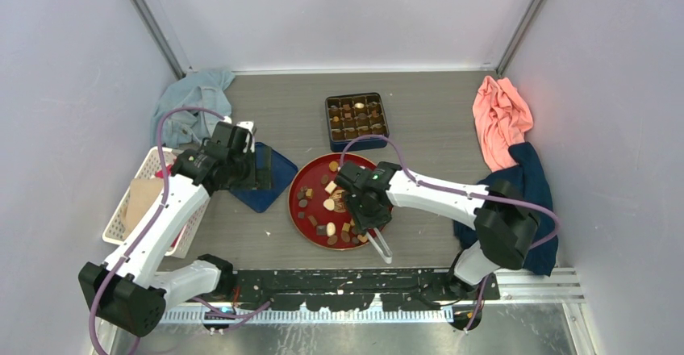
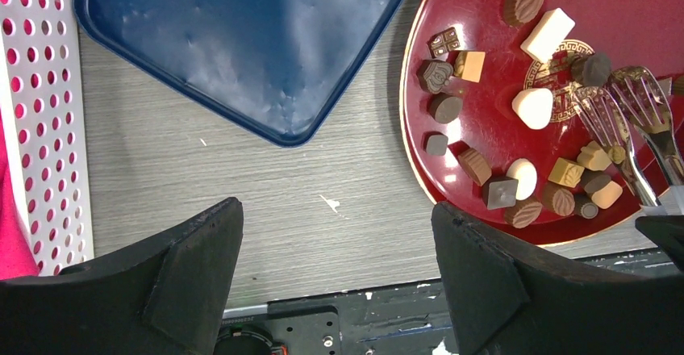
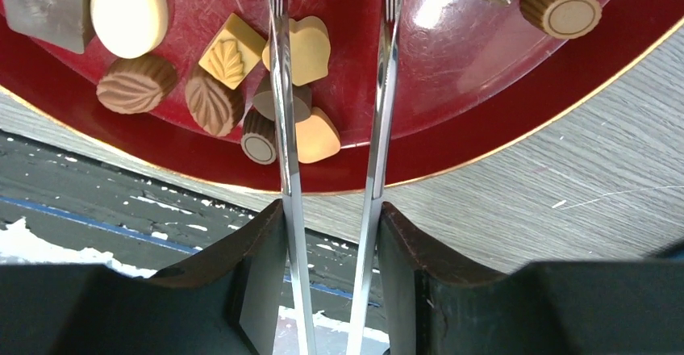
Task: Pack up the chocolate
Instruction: Pick up the fake chocolate from the plate.
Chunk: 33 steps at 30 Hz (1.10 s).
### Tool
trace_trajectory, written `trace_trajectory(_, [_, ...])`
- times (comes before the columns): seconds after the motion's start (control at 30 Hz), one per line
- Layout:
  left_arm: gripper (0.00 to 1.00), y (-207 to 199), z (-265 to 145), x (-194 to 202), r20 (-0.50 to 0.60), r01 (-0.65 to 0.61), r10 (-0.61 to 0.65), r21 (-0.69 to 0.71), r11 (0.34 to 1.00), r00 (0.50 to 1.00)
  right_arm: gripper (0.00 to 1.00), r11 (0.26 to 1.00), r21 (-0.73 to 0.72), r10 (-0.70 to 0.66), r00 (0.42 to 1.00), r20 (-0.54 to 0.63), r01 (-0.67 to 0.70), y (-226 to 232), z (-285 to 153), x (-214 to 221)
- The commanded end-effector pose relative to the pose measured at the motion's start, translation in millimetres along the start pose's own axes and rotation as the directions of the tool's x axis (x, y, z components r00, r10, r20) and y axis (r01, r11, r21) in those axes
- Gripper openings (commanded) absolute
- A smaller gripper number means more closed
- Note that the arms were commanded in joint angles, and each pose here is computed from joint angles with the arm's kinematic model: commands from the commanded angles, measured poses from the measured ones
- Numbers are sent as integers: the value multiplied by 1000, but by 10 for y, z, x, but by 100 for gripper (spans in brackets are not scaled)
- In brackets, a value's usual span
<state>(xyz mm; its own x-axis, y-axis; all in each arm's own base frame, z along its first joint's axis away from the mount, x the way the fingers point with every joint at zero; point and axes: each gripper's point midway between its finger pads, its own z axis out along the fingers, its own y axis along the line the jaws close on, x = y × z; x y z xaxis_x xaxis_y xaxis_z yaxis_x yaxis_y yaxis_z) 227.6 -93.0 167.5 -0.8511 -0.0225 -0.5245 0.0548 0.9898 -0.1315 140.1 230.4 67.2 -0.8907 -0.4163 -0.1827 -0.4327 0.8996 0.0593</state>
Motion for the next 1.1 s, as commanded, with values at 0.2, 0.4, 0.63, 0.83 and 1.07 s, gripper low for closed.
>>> trace_trajectory(0.2, [87,-10,10,-62,31,-2,2,8,1000,1000,49,1000,-23,-11,998,68,13,159,36,-300])
trace_trajectory(0.4, [87,-6,16,-90,36,-7,7,3,1000,999,48,999,-30,-12,997,75,15,217,104,-387])
trace_trajectory(0.63, [87,-19,40,-92,27,-3,3,5,1000,1000,47,999,-27,-23,997,74,25,236,116,-436])
trace_trajectory(0.83, [87,-55,94,-72,1,5,-5,17,1000,1000,33,999,-25,-31,998,55,32,241,134,-420])
trace_trajectory(1.07, [87,-86,93,-133,15,4,-4,27,1000,1000,19,999,-4,-38,997,74,38,189,25,-441])
